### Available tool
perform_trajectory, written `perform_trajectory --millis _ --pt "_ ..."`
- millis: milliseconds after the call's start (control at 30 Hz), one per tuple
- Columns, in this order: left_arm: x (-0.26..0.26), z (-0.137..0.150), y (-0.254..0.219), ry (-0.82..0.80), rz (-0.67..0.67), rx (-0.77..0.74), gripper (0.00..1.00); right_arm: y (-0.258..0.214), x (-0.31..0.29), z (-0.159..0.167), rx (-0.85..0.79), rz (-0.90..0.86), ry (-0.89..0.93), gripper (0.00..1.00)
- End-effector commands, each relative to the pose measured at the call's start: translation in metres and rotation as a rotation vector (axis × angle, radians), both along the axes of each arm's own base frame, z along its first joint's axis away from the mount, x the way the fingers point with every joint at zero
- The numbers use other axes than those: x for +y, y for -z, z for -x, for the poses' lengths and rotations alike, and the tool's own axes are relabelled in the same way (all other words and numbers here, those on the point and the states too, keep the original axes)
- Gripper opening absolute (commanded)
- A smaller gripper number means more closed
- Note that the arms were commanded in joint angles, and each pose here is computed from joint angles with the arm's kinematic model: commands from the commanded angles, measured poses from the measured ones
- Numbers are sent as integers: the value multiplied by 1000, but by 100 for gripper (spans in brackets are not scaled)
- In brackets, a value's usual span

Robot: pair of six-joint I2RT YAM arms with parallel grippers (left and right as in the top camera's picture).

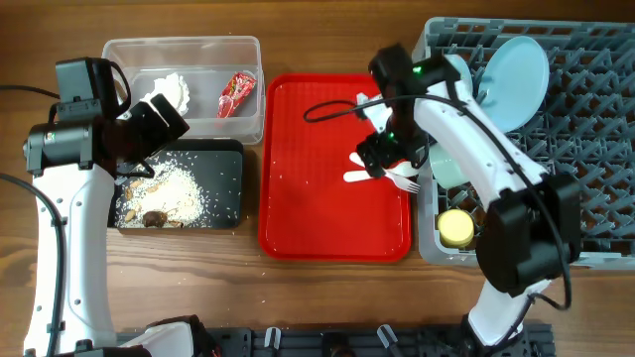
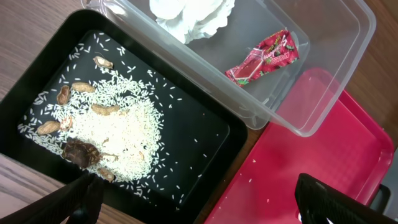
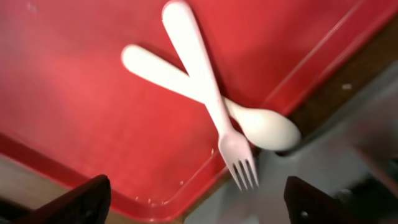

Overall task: Sort waste into correct bins and load items into the dishwasher rack
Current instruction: 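Move the right gripper to the white fork and grasp it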

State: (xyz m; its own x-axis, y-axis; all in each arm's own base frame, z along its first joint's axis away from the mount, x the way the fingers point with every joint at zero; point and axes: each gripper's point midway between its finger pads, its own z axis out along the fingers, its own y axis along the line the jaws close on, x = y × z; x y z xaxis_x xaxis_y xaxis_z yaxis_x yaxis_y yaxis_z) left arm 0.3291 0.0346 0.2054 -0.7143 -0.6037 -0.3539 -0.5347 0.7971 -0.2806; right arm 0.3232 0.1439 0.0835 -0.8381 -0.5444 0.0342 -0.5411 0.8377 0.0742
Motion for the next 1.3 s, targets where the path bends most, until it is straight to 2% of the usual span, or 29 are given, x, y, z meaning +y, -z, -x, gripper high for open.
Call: perform_trajectory --millis 0,133,267,767,967,1267 --pt "2 -2 -6 -4 -5 -20 100 27 -1 9 39 -1 -43 91" --pt "2 -2 -6 -4 -5 -20 100 43 -1 8 22 -8 -59 89" --pt "2 -2 -6 -4 -5 -20 100 54 5 0 -27 -41 -72 80" --pt "2 -2 -6 -4 -5 -20 100 73 8 -2 -56 -65 -72 76" --pt "2 -2 -6 -4 -5 -20 100 79 11 0 -37 -80 -67 67" --pt "2 -2 -6 -4 -5 -20 100 89 13 -1 -25 -82 -68 65"
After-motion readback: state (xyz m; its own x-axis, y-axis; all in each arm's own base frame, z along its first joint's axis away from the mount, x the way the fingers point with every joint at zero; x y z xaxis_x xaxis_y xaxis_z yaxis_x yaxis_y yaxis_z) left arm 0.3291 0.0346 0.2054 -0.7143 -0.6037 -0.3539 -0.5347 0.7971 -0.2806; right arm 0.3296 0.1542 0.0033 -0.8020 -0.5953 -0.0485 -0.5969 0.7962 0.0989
